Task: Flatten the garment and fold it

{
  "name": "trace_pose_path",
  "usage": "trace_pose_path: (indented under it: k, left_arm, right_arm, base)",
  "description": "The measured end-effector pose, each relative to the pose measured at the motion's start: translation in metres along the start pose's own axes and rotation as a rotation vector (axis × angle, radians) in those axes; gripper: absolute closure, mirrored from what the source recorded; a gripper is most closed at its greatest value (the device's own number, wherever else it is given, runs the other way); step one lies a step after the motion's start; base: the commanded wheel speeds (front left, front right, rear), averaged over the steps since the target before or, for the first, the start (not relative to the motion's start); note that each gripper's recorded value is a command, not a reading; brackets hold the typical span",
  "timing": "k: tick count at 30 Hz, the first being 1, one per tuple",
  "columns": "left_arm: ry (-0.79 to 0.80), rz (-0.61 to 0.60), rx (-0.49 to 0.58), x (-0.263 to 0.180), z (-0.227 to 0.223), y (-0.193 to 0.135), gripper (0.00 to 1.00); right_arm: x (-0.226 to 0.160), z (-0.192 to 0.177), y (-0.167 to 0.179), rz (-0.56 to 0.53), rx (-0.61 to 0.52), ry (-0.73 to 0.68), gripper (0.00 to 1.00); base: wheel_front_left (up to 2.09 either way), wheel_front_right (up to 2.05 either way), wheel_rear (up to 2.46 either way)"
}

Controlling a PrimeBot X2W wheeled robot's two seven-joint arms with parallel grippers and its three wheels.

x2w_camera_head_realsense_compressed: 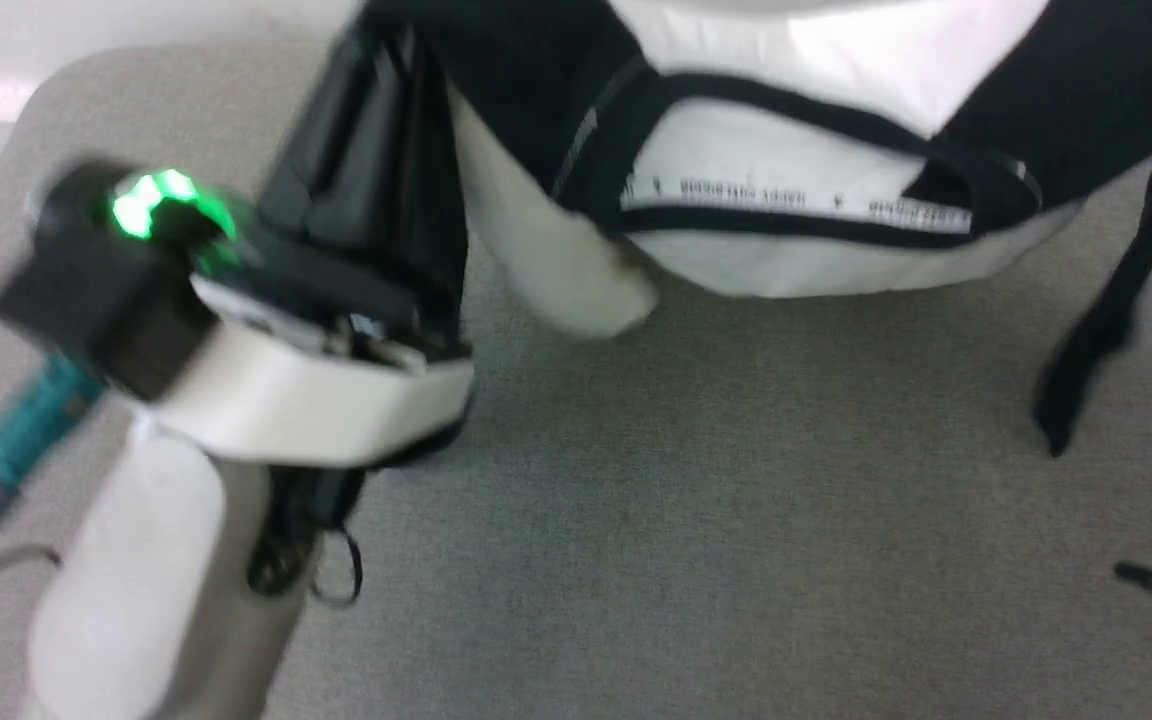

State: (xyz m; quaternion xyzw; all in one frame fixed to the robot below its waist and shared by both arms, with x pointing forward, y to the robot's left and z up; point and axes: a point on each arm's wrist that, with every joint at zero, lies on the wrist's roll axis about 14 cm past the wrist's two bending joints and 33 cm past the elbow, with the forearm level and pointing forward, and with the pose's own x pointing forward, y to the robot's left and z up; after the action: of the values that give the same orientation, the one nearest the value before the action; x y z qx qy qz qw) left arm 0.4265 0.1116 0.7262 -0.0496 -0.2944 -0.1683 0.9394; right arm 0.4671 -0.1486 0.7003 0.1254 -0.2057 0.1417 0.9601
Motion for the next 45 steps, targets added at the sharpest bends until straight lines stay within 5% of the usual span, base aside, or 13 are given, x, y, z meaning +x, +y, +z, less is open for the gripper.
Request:
trace_pose_path:
  k: [11,20,30,37,45]
  left_arm:
    - [-0.021,-0.044,0.019,0.059,0.045,0.007,1.0]
    - [0.147,-0.008,0.025,0.1,-0.002,0.032,1.0]
    - [0.168,0.034,0.203,0.175,-0.048,0.07,1.0]
    - [0.077,0.034,0.181,0.208,-0.095,0.075,1.0]
    - [0.155,-0.024,0.206,0.185,-0.204,0.084,1.0]
  right_arm:
    - [0.036,0.06,0.018,0.083,-0.068,-0.081,1.0]
    - [0.081,0.029,0.003,0.066,-0.074,0.07,1.0]
    - [0.168,0.012,-0.041,-0.008,-0.254,0.053,1.0]
    - [0.209,-0.035,-0.078,-0.057,-0.342,0.07,1.0]
    - [0.213,-0.134,-0.117,-0.07,-0.353,0.184,1.0]
  base:
    - [0.0,0.0,0.0]
    - [0.0,0.0,0.0]
    - [0.0,0.0,0.0]
    - [0.0,0.0,0.0]
    - [0.0,0.0,0.0]
